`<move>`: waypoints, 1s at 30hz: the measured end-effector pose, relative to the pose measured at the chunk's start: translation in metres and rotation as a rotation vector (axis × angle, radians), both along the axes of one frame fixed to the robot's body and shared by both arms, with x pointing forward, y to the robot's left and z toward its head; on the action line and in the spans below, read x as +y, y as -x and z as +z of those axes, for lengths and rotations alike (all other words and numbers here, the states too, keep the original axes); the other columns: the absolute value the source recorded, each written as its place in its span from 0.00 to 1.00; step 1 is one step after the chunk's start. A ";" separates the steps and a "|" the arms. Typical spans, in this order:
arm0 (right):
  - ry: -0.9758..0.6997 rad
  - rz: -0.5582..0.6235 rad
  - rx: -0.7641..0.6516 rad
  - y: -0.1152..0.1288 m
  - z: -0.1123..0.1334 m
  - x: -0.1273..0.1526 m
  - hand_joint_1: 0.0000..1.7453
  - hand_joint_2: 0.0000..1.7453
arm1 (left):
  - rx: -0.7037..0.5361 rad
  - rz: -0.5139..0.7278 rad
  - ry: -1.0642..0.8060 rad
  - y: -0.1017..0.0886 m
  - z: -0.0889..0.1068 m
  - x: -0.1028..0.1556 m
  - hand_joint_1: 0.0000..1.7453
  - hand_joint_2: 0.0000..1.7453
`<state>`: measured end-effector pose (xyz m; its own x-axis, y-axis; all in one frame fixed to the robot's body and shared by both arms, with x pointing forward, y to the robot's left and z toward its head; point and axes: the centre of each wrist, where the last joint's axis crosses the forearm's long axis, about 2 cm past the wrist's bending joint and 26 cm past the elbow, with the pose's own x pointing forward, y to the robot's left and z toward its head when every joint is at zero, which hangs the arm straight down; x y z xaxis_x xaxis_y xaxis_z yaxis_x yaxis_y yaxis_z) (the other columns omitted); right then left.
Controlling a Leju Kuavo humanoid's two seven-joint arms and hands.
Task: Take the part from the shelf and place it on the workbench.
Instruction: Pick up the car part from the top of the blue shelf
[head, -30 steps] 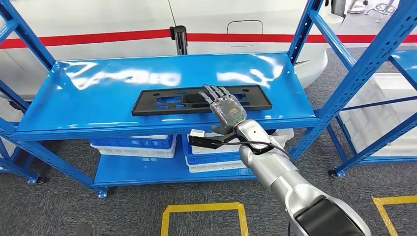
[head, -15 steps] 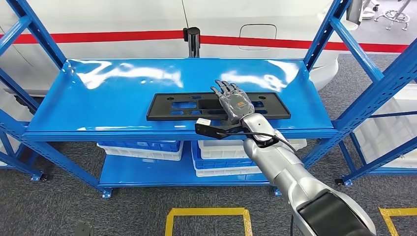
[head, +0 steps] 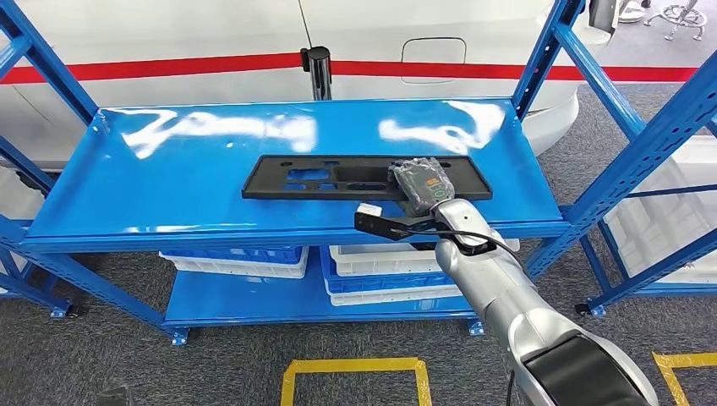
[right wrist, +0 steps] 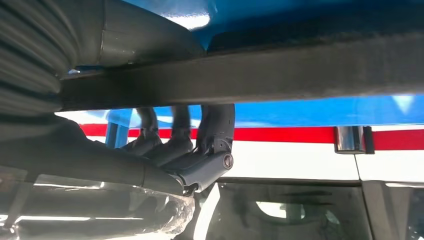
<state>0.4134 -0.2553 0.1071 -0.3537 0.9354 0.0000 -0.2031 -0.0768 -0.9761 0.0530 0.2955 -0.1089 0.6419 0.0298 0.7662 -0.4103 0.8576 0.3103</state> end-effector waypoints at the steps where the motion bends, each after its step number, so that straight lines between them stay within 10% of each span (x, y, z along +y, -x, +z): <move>1: -0.002 0.002 -0.002 0.000 0.000 0.000 1.00 1.00 | -0.006 0.005 -0.003 0.000 0.000 0.000 0.00 0.00; 2: -0.006 0.006 -0.007 0.000 0.000 -0.001 1.00 1.00 | -0.016 0.009 -0.008 -0.001 0.000 -0.001 0.00 0.00; 6: -0.106 0.087 -0.081 0.002 0.000 -0.003 1.00 1.00 | -0.050 0.012 0.001 -0.005 0.001 -0.002 0.00 1.00; 18: -0.533 0.282 -0.486 -0.006 0.092 0.016 1.00 1.00 | 0.228 0.036 0.117 0.006 -0.001 -0.007 0.00 1.00; 30: -0.519 0.286 -0.522 0.023 0.076 0.004 1.00 1.00 | 0.238 -0.022 0.117 0.000 0.000 -0.006 0.00 1.00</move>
<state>0.3904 -0.2514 0.1830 -0.6550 0.7340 0.1795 0.2504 0.4349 -0.8650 0.0533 0.2894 -0.1090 0.8053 0.0937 0.5855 -0.3184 0.9013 0.2938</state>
